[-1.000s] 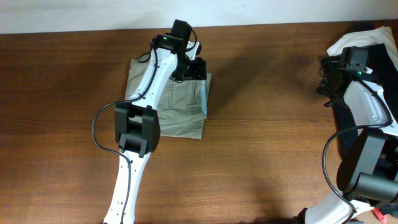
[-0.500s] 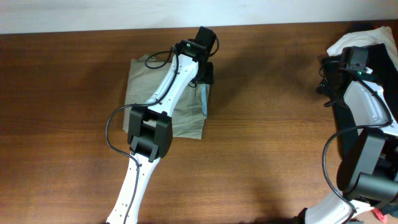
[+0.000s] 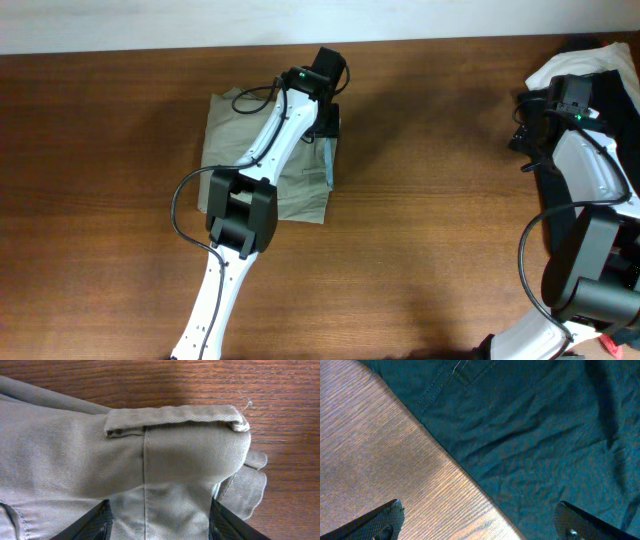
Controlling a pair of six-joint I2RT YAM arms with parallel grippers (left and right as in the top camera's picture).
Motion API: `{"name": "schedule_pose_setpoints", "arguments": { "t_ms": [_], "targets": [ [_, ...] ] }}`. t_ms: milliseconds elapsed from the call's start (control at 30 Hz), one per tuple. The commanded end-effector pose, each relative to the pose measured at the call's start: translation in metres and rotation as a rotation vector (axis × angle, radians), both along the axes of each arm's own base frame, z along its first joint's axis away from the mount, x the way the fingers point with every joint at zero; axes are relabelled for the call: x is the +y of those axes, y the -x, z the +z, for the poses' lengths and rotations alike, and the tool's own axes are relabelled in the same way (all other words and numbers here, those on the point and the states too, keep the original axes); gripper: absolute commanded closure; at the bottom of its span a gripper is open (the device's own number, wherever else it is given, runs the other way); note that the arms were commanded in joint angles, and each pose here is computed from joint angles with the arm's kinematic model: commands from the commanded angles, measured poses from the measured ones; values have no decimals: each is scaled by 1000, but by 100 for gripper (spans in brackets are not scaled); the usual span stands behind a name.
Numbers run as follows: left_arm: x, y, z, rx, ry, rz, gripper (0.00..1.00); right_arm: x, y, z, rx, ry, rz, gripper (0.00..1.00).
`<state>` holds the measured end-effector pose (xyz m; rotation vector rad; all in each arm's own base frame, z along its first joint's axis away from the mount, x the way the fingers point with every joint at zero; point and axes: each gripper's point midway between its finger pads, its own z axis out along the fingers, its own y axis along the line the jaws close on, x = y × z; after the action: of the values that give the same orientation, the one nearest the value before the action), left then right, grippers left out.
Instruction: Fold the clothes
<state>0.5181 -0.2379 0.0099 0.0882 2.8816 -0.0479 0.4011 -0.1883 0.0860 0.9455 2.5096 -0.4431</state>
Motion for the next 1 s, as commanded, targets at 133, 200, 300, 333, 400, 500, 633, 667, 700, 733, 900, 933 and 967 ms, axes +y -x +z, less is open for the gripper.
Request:
{"name": "schedule_pose_setpoints", "arguments": {
  "t_ms": [133, 200, 300, 333, 400, 500, 633, 667, 700, 733, 900, 933, 967],
  "targets": [
    [-24, 7, -6, 53, 123, -27, 41, -5, -2, 10, -22, 20, -14, 1],
    [-24, 7, -6, 53, 121, -27, 41, -5, -2, 10, -22, 20, -14, 1],
    [-16, 6, -14, 51, 75, -15, 41, -5, -2, 10, -22, 20, -14, 1],
    [-11, 8, -21, 59, 46, -9, 41, -5, -2, 10, -22, 20, -14, 1],
    [-7, 10, -28, 74, 23, -5, 42, -5, -2, 10, -22, 20, -14, 1],
    [-5, 15, -37, 99, 10, -5, 49, -5, -2, 10, -22, 20, -14, 1],
    [-5, 15, -37, 98, 10, -5, 79, -5, -2, 10, -22, 20, -14, 1],
    [-5, 14, -36, 96, 11, -6, 88, -5, -2, 10, -22, 20, -14, 1],
    [-5, 13, -32, 93, 13, -8, 99, -5, -2, 10, -22, 20, -14, 1],
    [-5, 13, -27, 88, 15, -8, 99, -5, -2, 10, -22, 20, -14, 1],
    [-8, 8, 24, 39, 39, -10, 99, -5, -2, 10, -22, 20, -14, 1],
    [-7, 9, 31, 36, 41, -9, 99, -5, -2, 10, -22, 20, -14, 1],
    [-5, 11, 37, 40, 39, -8, 99, -5, -2, 10, -22, 20, -14, 1]
  ]
}}
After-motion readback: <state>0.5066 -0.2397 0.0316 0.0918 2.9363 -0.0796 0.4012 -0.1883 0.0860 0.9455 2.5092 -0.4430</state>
